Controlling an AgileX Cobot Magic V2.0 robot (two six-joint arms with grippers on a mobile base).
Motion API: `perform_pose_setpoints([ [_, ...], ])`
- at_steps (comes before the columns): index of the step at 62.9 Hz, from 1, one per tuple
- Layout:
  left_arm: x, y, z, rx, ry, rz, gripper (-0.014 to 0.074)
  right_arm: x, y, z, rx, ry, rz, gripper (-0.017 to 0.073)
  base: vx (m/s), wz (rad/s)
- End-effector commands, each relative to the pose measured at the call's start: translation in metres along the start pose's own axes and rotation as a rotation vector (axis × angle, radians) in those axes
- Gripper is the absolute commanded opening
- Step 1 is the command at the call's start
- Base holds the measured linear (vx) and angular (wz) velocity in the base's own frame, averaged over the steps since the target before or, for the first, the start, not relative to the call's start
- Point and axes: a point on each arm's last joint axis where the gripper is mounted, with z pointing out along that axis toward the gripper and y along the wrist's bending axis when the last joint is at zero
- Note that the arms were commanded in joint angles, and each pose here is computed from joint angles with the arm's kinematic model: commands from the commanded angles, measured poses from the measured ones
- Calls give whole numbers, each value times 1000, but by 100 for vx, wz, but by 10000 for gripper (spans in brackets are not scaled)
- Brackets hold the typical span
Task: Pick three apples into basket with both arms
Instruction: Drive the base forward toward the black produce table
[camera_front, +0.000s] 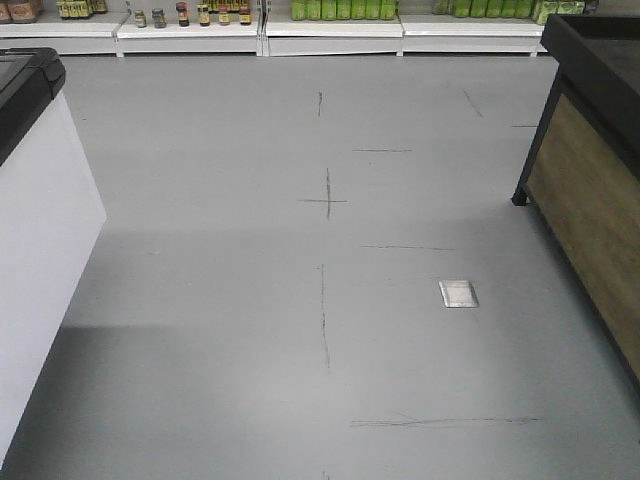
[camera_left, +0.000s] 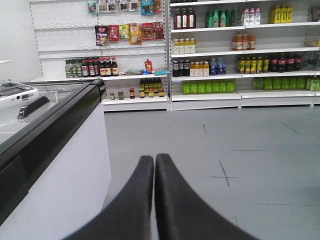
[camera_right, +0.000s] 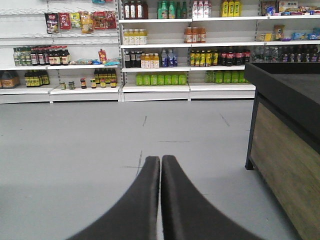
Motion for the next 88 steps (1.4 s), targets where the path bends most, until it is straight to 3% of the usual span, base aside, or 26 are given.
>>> perform_pose_setpoints([
  [1,-4,-1,-1,15,-77,-9,-6,-3,1,-1,-11,-74,-15,-4,0,0],
  [88,-4,-1,-1,15,-77,-9,-6,-3,1,-1,-11,-73,-15,-4,0,0],
])
